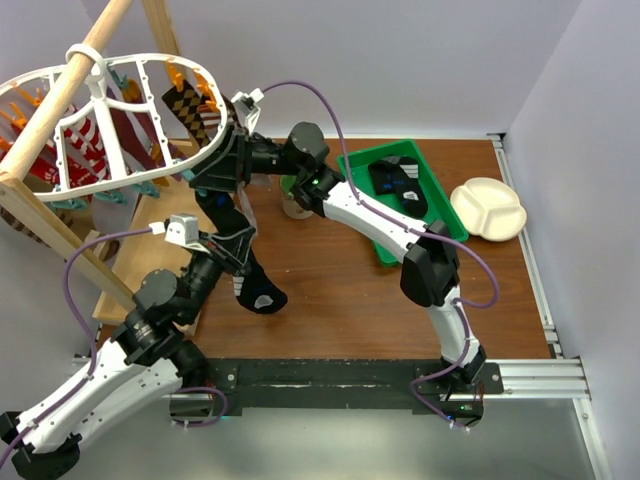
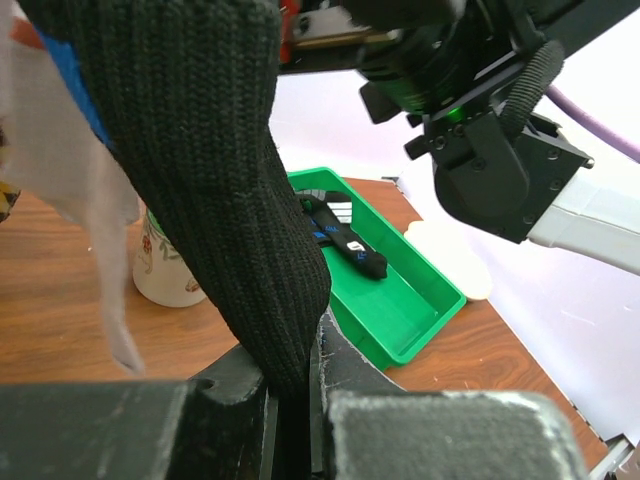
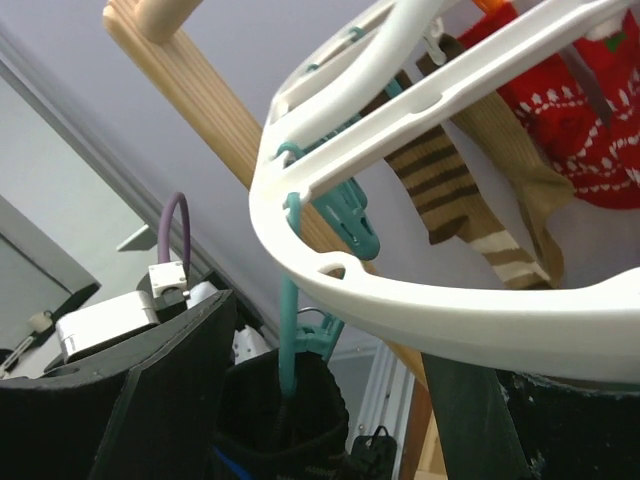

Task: Remove the socks clipped to the hanger
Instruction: Remove the sock from the hanger.

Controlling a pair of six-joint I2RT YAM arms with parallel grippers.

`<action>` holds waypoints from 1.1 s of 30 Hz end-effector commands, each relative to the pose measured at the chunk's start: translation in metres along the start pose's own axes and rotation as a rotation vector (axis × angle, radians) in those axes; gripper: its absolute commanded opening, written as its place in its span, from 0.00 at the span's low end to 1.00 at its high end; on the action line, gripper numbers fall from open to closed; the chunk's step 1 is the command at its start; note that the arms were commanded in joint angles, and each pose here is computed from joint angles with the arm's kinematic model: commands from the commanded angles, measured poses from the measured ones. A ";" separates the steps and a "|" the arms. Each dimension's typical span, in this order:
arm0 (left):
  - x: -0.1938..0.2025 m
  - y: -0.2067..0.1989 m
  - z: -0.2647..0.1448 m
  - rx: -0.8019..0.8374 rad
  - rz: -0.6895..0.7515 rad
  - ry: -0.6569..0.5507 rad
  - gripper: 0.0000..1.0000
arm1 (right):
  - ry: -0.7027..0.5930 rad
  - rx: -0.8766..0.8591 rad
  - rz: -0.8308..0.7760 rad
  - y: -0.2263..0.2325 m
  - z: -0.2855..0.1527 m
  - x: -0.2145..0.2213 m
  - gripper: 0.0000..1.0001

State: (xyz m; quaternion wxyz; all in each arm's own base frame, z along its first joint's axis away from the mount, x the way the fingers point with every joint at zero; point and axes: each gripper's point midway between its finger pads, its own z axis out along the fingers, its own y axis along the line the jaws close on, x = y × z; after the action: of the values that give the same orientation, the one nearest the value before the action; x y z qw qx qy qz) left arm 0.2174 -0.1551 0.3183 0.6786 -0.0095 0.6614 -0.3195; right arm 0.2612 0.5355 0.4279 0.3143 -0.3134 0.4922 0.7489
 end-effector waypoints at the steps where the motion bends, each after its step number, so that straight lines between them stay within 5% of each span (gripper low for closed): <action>1: 0.002 -0.010 0.000 0.053 0.021 0.030 0.00 | -0.017 -0.045 -0.033 0.029 0.015 -0.008 0.74; 16: 0.005 -0.010 0.000 0.053 0.021 0.035 0.00 | -0.068 -0.036 -0.014 0.036 0.018 -0.014 0.69; 20: 0.006 -0.009 0.000 0.051 0.022 0.039 0.00 | -0.077 -0.030 -0.013 0.036 0.018 -0.014 0.60; 25: 0.007 -0.009 0.000 0.049 0.023 0.041 0.00 | -0.082 -0.022 -0.013 0.035 0.018 -0.016 0.25; 28: 0.008 -0.009 -0.001 0.051 0.022 0.043 0.00 | -0.085 -0.012 -0.019 0.033 0.018 -0.016 0.13; 33: 0.010 -0.008 -0.002 0.051 0.022 0.048 0.00 | -0.086 -0.002 -0.024 0.033 0.018 -0.018 0.06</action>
State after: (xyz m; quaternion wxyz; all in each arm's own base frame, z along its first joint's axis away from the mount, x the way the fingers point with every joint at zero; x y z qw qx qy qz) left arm 0.2145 -0.1630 0.3063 0.6613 0.0135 0.6778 -0.3211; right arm 0.2596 0.5495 0.4323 0.3262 -0.2785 0.4980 0.7536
